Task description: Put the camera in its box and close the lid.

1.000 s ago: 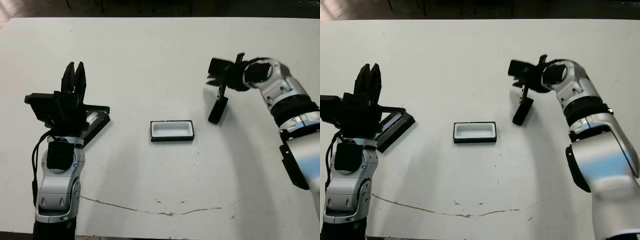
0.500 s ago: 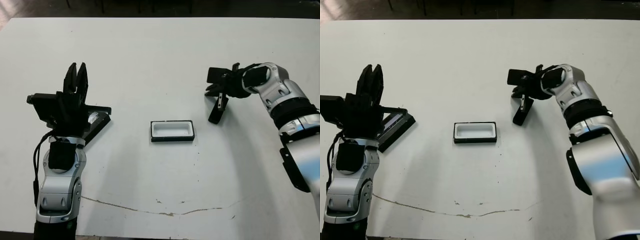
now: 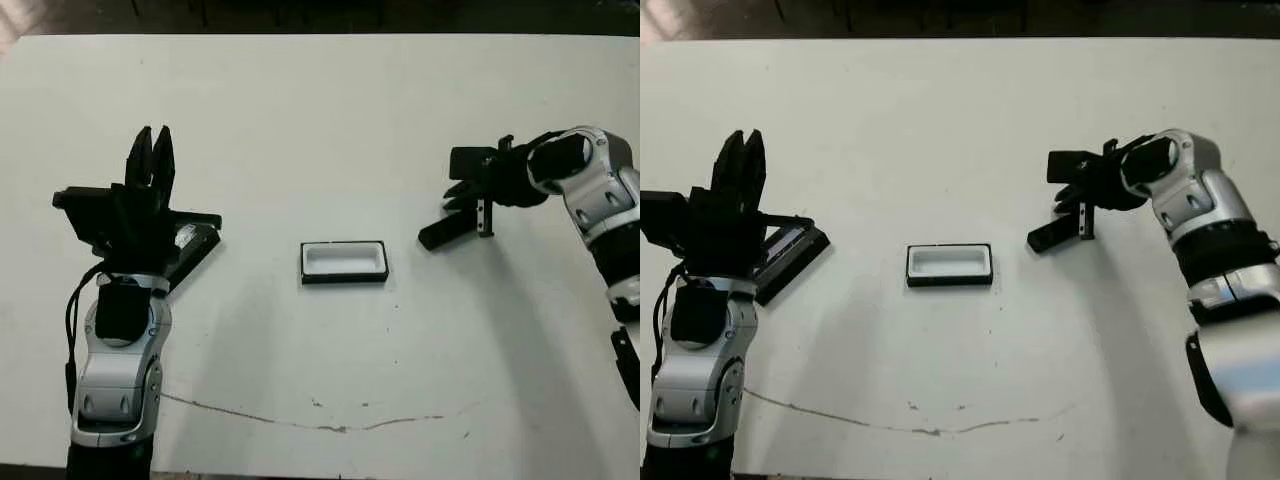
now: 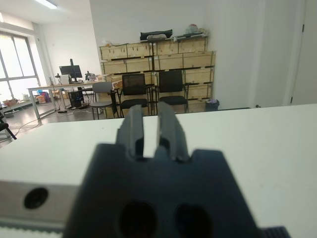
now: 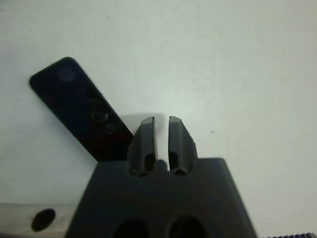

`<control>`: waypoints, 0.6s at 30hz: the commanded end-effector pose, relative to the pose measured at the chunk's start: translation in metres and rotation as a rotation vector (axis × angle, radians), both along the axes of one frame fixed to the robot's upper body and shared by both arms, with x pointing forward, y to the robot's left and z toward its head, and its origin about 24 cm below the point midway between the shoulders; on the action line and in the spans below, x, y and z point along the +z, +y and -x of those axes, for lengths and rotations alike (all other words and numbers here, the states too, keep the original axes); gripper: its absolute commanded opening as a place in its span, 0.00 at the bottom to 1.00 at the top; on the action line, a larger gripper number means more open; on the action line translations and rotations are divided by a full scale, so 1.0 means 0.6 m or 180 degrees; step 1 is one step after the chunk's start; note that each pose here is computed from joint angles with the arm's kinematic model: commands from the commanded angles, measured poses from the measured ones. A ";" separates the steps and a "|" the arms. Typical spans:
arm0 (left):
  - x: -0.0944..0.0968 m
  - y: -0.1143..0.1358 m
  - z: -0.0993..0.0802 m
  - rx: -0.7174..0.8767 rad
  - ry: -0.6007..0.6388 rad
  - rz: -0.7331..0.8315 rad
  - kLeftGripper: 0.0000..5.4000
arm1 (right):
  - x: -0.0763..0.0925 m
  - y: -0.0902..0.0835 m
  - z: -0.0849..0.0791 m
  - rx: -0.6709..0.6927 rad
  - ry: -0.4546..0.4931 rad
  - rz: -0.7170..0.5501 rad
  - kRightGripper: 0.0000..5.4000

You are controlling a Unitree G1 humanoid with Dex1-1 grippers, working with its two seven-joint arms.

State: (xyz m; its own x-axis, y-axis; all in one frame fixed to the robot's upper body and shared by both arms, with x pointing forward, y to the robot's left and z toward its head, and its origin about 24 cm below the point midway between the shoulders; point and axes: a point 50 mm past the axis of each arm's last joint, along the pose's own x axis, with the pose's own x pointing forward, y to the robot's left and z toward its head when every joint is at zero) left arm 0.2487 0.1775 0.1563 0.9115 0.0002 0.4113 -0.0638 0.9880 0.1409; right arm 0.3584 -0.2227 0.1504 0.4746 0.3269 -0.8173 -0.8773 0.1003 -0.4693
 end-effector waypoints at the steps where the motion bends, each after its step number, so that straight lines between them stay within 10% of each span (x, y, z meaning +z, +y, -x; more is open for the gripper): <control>1: -0.010 0.004 0.001 0.0017 0.0109 -0.0020 0.00 | -0.012 -0.011 0.015 0.0009 0.0075 0.0108 0.00; 18: -0.008 0.003 -0.001 0.0047 0.0108 -0.0005 0.00 | -0.020 -0.013 0.059 0.0267 0.0360 0.0079 0.00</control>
State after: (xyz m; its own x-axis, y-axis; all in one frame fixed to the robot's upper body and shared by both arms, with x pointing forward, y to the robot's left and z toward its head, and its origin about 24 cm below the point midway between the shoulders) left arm 0.2491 0.1769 0.1558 0.9143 -0.0004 0.4050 -0.0618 0.9881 0.1405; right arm 0.3291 -0.2266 0.1480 0.3945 0.3523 -0.8487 -0.9090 0.0141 -0.4167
